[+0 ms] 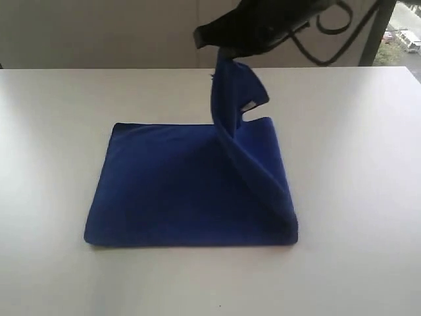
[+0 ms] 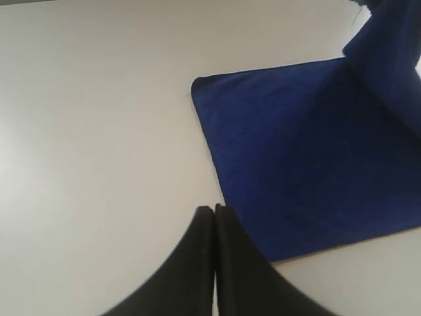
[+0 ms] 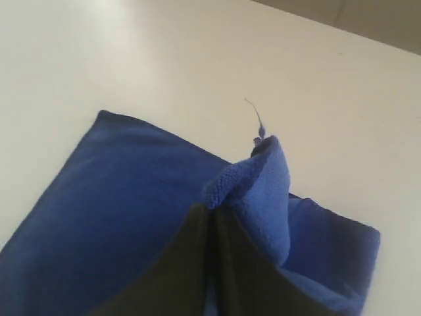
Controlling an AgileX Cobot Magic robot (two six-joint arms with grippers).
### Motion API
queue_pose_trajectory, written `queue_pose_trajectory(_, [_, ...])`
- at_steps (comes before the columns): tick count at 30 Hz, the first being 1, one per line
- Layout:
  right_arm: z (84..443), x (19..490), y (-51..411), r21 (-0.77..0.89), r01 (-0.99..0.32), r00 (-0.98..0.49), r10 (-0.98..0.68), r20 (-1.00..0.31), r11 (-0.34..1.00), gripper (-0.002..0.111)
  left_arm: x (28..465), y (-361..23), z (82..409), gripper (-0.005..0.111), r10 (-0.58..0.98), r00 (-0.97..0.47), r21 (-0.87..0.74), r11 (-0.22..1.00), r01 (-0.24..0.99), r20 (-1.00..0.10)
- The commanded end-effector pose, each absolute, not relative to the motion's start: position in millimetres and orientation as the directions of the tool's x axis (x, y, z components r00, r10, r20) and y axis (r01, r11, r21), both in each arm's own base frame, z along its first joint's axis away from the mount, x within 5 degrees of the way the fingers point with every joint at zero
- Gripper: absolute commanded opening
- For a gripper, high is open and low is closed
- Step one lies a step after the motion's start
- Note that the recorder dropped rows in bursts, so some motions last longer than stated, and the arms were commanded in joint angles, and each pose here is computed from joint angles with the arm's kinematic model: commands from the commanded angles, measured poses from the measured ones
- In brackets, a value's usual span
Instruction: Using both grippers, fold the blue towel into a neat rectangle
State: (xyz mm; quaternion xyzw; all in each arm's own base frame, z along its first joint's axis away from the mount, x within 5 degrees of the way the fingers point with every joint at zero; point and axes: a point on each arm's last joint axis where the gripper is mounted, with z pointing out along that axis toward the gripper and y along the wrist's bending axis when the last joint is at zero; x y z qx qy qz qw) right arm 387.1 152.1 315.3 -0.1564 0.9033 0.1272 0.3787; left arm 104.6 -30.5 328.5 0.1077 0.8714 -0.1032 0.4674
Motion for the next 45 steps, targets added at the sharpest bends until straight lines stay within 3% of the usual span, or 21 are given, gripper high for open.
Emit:
queue_pose_trajectory(1, [297.4, 388.4, 191.3, 0.117, -0.440, -0.633, -0.215, -0.744, 0.891, 0.000, 102.9, -30.8, 328.4, 0.000, 0.084, -0.537, -0.087, 0.954, 0.286, -0.839])
queue_pose_trajectory(17, [174.4, 381.7, 314.9, 0.109, -0.599, -0.588, -0.343, -0.732, 0.793, 0.000, 102.9, -30.8, 328.4, 0.000, 0.084, -0.537, -0.087, 0.954, 0.286, -0.839])
queue_pose_trajectory(25, [147.4, 381.8, 344.0, 0.117, -0.624, -0.579, -0.357, -0.733, 0.772, 0.000, 102.9, -30.8, 328.4, 0.000, 0.084, -0.537, -0.087, 0.954, 0.286, -0.839])
queue_pose_trajectory(35, [155.5, 385.7, 343.3, 0.130, -0.615, -0.578, -0.333, -0.745, 0.777, 0.000, 102.9, -30.8, 328.4, 0.000, 0.084, -0.537, -0.087, 0.954, 0.286, -0.839])
queue_pose_trajectory(45, [257.0, 395.7, 281.6, 0.131, -0.551, -0.583, -0.268, -0.767, 0.824, 0.000, 102.9, -30.8, 328.4, 0.000, 0.084, -0.537, -0.087, 0.954, 0.286, -0.839])
